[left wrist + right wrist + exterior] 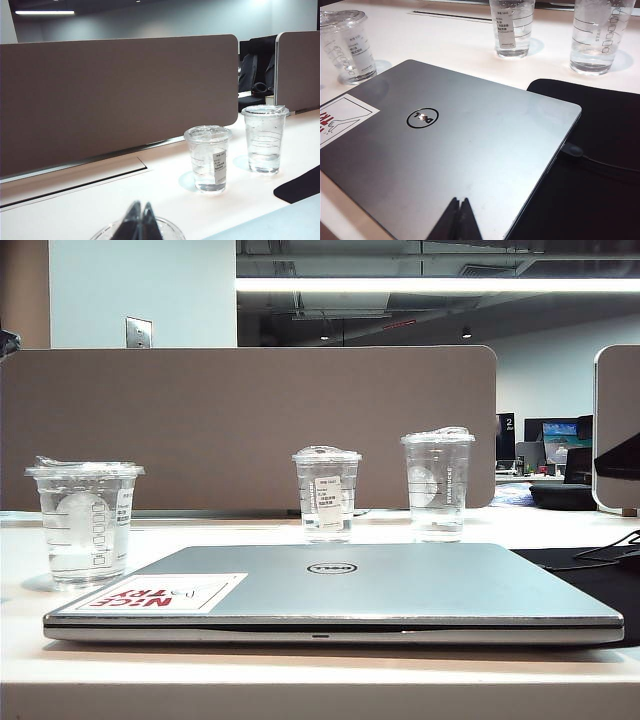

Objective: Pick up the coffee cup on the left and place it on the left side of the laptop.

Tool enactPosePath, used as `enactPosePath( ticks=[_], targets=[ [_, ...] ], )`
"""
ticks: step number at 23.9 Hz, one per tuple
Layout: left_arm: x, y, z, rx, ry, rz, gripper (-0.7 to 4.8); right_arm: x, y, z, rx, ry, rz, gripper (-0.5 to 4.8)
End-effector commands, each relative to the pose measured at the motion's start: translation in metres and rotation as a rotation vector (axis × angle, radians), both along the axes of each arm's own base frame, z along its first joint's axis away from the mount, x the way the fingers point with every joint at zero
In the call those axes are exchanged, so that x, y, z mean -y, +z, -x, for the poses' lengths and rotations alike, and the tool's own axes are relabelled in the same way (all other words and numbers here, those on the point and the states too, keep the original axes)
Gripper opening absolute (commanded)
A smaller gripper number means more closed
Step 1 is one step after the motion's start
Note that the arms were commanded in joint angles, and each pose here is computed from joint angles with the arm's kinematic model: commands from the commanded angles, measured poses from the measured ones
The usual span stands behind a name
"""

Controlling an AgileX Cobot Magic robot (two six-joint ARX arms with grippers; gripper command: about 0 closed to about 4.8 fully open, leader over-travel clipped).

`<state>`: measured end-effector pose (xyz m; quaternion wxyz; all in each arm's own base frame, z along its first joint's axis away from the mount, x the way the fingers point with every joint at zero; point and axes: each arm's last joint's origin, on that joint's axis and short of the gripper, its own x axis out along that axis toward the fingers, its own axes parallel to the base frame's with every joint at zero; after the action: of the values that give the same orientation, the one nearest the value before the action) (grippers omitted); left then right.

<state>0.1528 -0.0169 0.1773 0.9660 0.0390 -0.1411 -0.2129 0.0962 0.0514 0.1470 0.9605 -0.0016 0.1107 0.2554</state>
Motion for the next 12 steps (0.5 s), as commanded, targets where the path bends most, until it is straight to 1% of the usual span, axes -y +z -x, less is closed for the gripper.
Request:
enactPosePath(
  ticks=[1, 3, 5, 6, 7, 8, 10, 11, 12],
  targets=[
    [0.0, 0.001, 0.0, 0.004, -0.003, 0.001, -0.06, 0.0, 0.0, 0.0, 0.014, -0.001, -0.007, -0.05],
    [-0.001, 0.0, 0.0, -0.026, 0.015, 0.003, -0.06, 0.0, 0.0, 0.0, 0.014, -0.001, -0.007, -0.05],
    [-0.002, -0.001, 0.004, -0.068, 0.01, -0.002, -0.05, 0.0, 0.0, 0.0, 0.013, -0.001, -0.007, -0.05],
    [-0.003, -0.002, 0.008, -0.109, 0.06, -0.024, -0.06, 0.0, 0.0, 0.0, 0.014, 0.0, -0.007, -0.05],
    [-0.005, -0.005, 0.011, -0.163, 0.123, -0.017, -0.05, 0.0, 0.0, 0.0, 0.014, 0.0, -0.007, -0.05],
    [-0.009, -0.011, 0.017, -0.267, 0.246, 0.005, -0.06, 0.0, 0.0, 0.0, 0.014, -0.001, -0.007, -0.05],
    [-0.013, -0.018, 0.029, -0.363, 0.39, 0.03, -0.05, 0.0, 0.0, 0.0, 0.014, 0.0, -0.007, -0.05],
    [-0.015, -0.017, 0.033, -0.359, 0.424, 0.034, -0.05, 0.0, 0.0, 0.0, 0.014, 0.001, -0.007, -0.05],
    [-0.016, -0.015, 0.037, -0.335, 0.437, 0.04, -0.06, 0.0, 0.0, 0.0, 0.014, 0.0, -0.007, -0.05]
  ],
)
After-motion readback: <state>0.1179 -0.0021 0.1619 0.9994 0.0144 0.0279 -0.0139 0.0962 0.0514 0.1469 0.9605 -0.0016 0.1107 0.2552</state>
